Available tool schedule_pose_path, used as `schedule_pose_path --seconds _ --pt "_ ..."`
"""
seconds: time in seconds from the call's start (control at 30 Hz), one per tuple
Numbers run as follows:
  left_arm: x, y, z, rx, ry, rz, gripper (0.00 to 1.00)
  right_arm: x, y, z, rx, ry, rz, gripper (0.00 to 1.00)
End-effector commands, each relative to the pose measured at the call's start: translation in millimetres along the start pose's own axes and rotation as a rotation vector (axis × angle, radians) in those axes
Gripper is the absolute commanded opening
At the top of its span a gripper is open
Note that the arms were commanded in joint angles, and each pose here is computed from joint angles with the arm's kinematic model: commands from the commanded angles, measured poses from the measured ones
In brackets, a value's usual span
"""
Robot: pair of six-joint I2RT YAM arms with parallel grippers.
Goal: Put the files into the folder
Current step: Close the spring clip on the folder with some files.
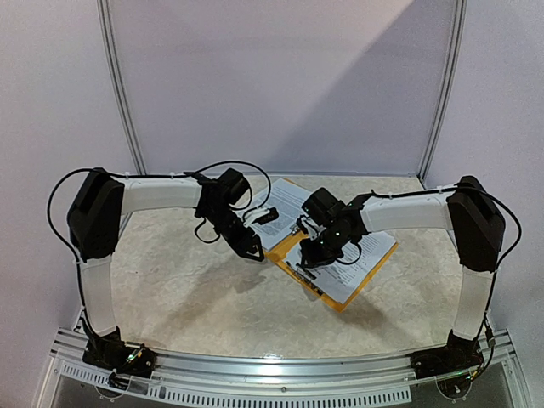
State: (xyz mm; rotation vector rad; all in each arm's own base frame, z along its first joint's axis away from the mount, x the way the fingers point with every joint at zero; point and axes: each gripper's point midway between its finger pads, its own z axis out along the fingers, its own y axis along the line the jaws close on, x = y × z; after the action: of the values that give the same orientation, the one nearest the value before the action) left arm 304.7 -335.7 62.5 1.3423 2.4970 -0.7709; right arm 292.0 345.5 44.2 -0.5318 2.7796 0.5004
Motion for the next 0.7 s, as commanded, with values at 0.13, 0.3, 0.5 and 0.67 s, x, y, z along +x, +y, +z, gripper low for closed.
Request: schedule_pose_path --seconds 0.13,0.3,0.5,0.67 --pt "6 -2 8 0.006 0.032 0.009 0.49 14 0 1 0.003 0.024 0.012 0.19" --pt "6 -2 8 0.006 0.032 0.009 0.49 17 -4 -3 0.017 0.023 0.019 0.19" --pt "5 -1 8 0.005 0.031 0.009 0.49 20 -3 -7 0.017 0.021 0.019 0.19" --pt "4 -2 7 0.004 0.029 0.011 0.49 26 -3 -8 0.026 0.026 0.020 0.19"
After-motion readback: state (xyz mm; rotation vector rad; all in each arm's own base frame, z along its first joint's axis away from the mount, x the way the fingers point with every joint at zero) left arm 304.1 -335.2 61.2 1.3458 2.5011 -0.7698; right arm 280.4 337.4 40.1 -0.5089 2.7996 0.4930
